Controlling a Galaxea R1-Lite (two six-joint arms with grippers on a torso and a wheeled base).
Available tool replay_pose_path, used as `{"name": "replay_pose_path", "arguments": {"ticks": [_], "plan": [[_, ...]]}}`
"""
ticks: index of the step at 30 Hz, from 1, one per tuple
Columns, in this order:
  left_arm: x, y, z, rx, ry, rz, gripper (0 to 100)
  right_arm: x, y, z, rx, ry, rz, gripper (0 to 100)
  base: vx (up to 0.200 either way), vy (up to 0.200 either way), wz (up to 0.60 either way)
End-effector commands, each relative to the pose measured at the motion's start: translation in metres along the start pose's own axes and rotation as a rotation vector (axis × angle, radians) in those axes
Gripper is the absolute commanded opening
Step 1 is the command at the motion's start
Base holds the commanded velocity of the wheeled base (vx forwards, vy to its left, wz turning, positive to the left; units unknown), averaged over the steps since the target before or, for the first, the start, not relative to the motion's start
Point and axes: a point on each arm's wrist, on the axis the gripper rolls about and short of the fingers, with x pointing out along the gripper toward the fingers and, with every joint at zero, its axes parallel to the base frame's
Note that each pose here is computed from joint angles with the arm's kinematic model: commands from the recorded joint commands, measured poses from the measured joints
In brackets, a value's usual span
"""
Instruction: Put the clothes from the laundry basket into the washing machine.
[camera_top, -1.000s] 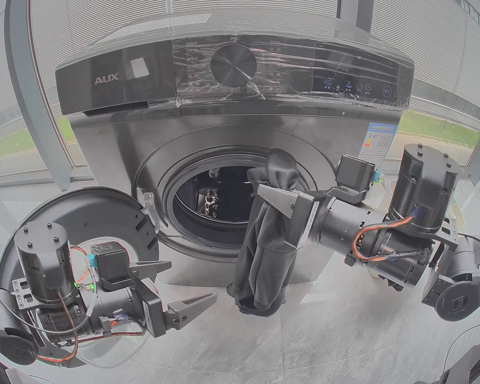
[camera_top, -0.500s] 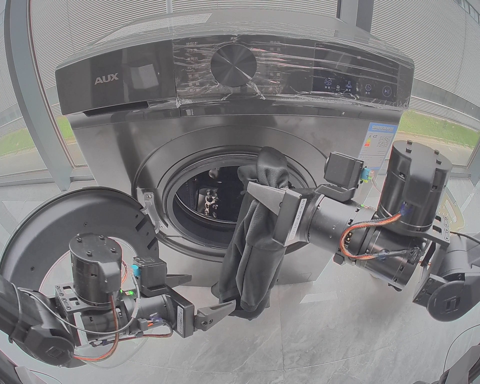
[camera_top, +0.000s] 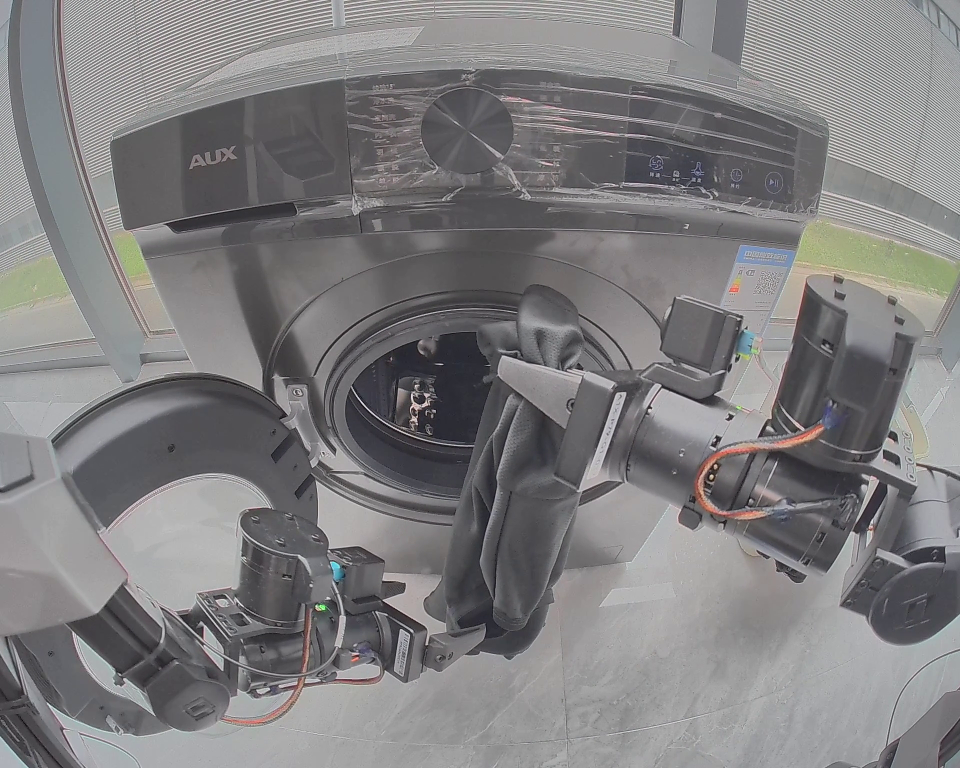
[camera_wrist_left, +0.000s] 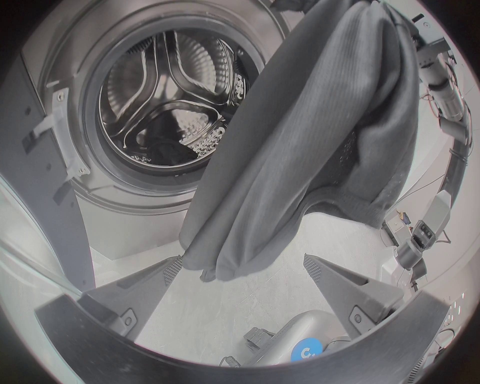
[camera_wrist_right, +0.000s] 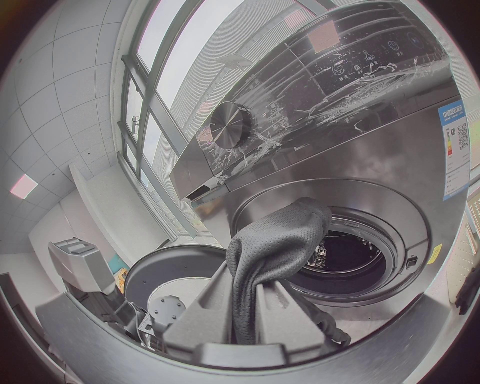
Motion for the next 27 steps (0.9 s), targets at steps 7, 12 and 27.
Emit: {"name": "replay_pose_path", "arguments": {"ticks": [7, 12, 27], "plan": [[0.04, 0.009, -0.025, -0.003, 0.041, -0.007, 100, -0.002, 0.006, 0.002, 0.002, -0.008, 0.021, 0, 0.0, 0.0, 0.0], [0.058, 0.014, -0.033, -0.007, 0.016, -0.005, 100, -0.003, 0.007, 0.003, 0.003, -0.01, 0.023, 0, 0.0, 0.0, 0.0], [0.073, 0.024, -0.038, -0.012, -0.064, 0.053, 100, -0.004, 0.009, 0.002, 0.001, -0.006, 0.03, 0, 0.0, 0.0, 0.0]]}}
